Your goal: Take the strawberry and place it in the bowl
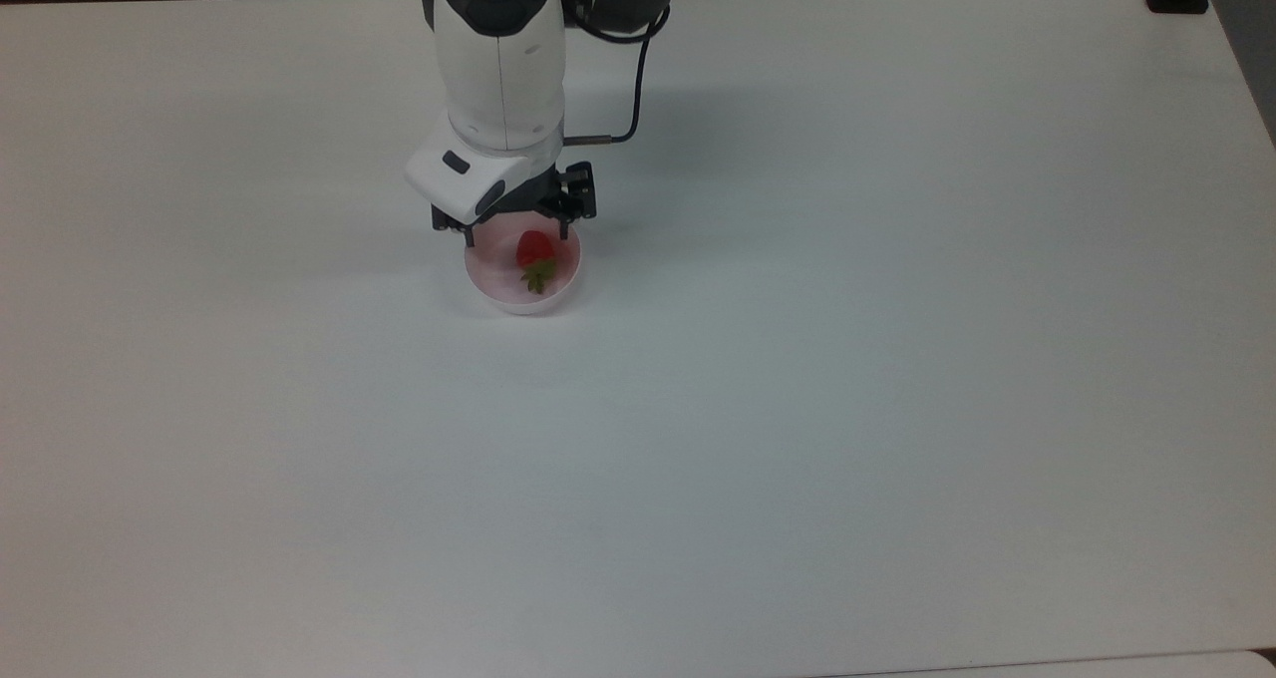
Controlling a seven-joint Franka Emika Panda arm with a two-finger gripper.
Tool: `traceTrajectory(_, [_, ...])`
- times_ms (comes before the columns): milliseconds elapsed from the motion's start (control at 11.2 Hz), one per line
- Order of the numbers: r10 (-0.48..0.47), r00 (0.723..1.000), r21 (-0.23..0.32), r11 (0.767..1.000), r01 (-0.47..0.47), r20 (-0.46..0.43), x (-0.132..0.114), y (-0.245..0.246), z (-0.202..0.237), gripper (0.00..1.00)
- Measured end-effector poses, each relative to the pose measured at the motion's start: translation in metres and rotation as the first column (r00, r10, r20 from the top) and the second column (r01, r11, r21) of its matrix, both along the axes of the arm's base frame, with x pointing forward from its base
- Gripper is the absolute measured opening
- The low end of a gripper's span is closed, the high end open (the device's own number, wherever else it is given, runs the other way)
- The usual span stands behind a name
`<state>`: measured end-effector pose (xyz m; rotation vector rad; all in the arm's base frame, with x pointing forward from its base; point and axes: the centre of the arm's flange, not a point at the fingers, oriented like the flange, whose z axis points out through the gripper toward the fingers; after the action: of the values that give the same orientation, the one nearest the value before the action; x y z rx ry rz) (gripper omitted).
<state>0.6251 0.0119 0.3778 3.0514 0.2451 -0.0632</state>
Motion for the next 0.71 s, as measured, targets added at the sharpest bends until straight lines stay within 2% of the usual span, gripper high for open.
traceTrajectory(179, [-0.042, 0.999, -0.016, 0.999, 0.042, -0.031, -0.001, 0.01, 0.045, 1.0])
traceTrajectory(357, [-0.124, 0.992, -0.025, 0.992, 0.124, 0.009, -0.011, 0.03, 0.1, 1.0])
traceTrajectory(715, [-0.193, 0.98, -0.037, 0.98, 0.195, 0.056, -0.061, 0.03, 0.196, 1.0])
